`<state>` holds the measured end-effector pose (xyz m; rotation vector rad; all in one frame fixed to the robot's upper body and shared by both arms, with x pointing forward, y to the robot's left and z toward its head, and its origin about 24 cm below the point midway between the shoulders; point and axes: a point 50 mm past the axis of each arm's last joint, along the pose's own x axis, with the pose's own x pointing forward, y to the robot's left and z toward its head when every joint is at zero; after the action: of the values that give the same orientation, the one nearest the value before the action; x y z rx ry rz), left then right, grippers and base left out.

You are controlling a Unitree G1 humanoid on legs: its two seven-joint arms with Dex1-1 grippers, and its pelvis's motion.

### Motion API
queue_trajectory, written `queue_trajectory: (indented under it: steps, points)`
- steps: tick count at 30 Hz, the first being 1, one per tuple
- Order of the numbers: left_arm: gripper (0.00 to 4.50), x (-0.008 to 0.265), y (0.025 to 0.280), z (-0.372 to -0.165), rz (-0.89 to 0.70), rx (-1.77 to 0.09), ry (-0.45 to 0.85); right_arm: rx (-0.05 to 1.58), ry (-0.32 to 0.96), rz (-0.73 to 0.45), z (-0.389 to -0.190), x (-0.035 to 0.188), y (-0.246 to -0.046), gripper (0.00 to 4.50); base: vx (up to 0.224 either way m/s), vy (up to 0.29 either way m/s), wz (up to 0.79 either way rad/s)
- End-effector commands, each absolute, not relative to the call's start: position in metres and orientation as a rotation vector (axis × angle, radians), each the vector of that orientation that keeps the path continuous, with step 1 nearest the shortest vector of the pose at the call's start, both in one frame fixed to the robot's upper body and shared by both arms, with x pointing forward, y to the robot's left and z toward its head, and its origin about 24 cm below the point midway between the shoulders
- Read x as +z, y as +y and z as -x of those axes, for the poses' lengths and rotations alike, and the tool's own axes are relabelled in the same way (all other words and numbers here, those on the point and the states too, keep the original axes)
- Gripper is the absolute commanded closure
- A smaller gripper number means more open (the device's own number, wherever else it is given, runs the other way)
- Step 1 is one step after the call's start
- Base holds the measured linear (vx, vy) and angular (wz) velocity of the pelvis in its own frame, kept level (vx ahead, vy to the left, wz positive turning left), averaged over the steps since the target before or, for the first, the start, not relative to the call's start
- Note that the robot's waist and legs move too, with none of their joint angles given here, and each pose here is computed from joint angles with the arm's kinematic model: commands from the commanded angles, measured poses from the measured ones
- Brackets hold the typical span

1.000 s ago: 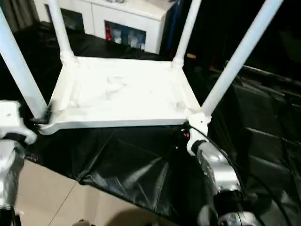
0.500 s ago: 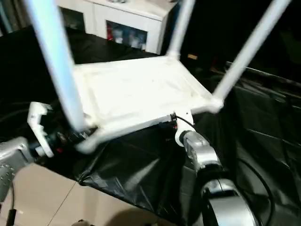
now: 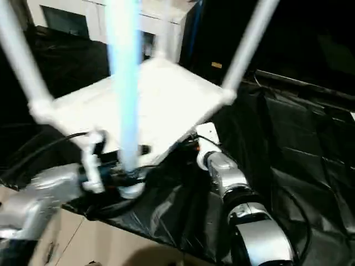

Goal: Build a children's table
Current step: Rotate table base

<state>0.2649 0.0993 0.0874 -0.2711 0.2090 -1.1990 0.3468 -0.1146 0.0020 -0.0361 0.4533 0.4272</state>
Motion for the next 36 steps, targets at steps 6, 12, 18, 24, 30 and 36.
queue_trajectory:
  steps: [6, 12, 18, 24, 30, 36]
  points:
    - [0.03, 0.092, 0.037, -0.276, 0.232, -1.286, 0.172, 0.546, 0.418, -0.019, -0.346, 0.008, -0.079, 0.08, 0.0, 0.0, 0.0]
    - [0.03, 0.091, 0.029, -0.297, 0.137, -1.144, 0.093, 0.38, 0.418, -0.001, -0.352, 0.006, -0.107, 0.08, 0.0, 0.0, 0.0]
    - [0.03, 0.093, 0.051, -0.305, 0.064, -1.086, 0.064, 0.234, 0.437, 0.0, -0.348, -0.001, -0.165, 0.08, 0.0, 0.0, 0.0]
    - [0.03, 0.074, 0.086, -0.305, -0.117, -1.174, 0.192, 0.391, 0.383, 0.041, -0.343, 0.008, -0.191, 0.08, 0.0, 0.0, 0.0]
    - [0.43, 0.064, 0.125, -0.324, -0.436, -1.164, 0.3, 0.699, 0.32, 0.117, -0.328, 0.027, -0.204, 0.0, 0.0, 0.0, 0.0]
    - [1.02, 0.065, 0.143, -0.325, -0.487, -1.268, 0.414, 0.926, 0.336, 0.158, -0.304, 0.04, -0.211, 0.0, 0.0, 0.0, 0.0]
